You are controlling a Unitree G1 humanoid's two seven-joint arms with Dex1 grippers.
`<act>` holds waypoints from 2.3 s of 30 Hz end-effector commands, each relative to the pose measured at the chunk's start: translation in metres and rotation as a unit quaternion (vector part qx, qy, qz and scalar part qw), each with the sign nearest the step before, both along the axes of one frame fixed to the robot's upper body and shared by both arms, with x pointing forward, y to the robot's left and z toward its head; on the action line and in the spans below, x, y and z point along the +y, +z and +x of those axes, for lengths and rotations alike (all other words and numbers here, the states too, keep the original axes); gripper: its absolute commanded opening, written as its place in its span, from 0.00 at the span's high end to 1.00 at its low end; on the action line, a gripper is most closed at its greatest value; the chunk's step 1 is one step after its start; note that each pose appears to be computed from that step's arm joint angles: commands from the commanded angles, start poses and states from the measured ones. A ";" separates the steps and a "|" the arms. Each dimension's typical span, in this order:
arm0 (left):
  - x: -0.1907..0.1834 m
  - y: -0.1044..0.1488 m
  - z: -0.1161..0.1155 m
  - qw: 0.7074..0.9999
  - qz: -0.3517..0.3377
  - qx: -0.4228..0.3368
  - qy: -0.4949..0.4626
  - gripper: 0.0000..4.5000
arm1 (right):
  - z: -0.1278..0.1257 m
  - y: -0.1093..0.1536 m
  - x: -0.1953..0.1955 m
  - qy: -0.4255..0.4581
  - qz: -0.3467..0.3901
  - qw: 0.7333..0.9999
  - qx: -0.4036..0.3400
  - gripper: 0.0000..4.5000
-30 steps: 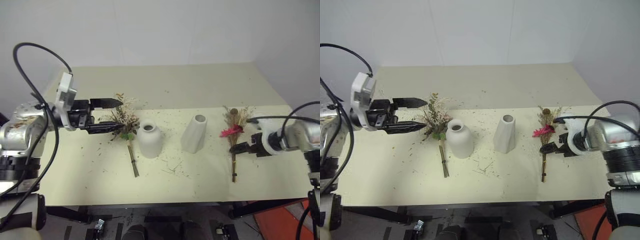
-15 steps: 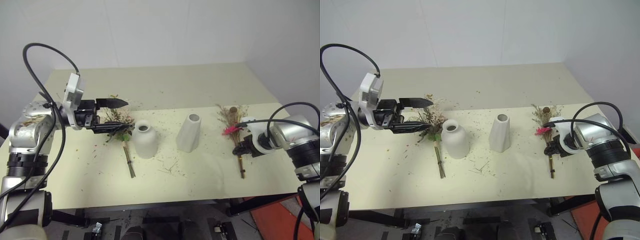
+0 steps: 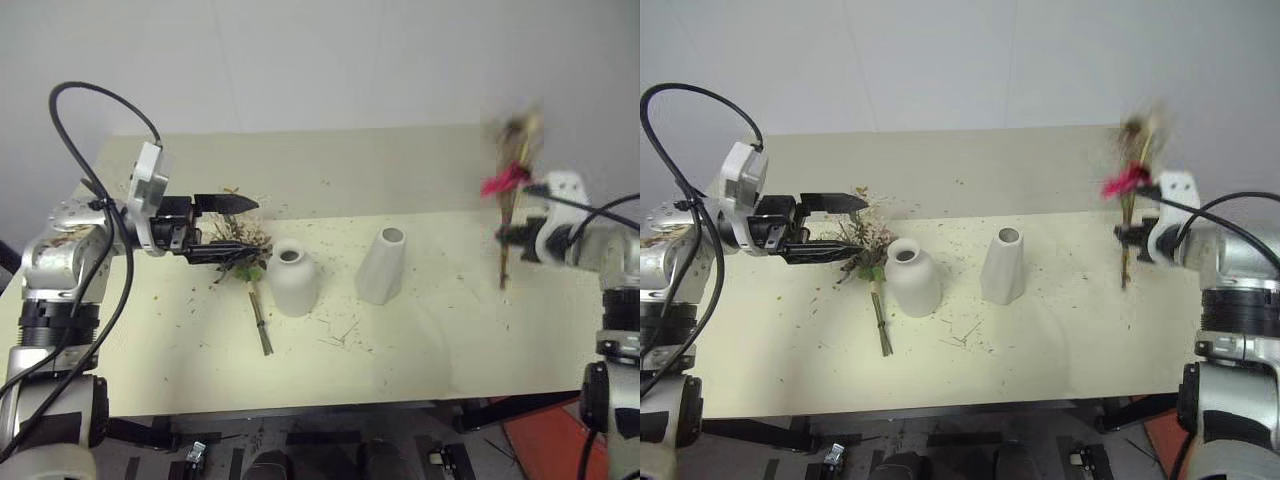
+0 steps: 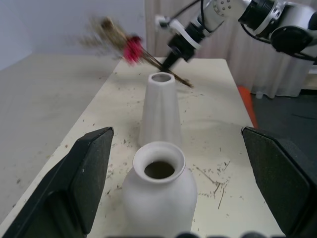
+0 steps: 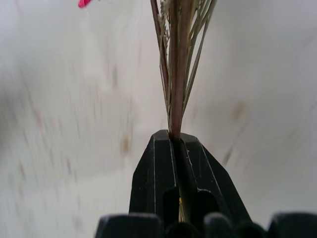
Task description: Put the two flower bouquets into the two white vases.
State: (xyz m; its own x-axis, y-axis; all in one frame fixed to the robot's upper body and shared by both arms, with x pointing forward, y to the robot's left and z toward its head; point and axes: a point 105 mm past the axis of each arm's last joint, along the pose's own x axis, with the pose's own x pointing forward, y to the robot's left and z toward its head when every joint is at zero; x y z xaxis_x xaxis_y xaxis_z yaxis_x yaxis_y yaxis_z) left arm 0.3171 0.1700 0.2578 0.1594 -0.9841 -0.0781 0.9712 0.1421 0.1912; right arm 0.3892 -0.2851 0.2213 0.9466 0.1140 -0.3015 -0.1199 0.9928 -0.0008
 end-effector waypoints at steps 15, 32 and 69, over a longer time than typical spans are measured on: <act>-0.019 0.008 0.006 0.998 0.025 -0.011 -0.050 0.00 | -0.058 0.118 0.142 0.300 0.080 0.881 -0.356 0.99; -0.014 0.010 0.004 0.999 0.029 -0.012 -0.042 0.00 | -0.063 0.075 0.163 0.353 0.037 0.881 -0.314 0.99; -0.013 0.010 0.005 0.999 0.026 -0.013 -0.037 0.00 | -0.069 0.054 0.162 0.345 0.069 0.887 -0.299 0.99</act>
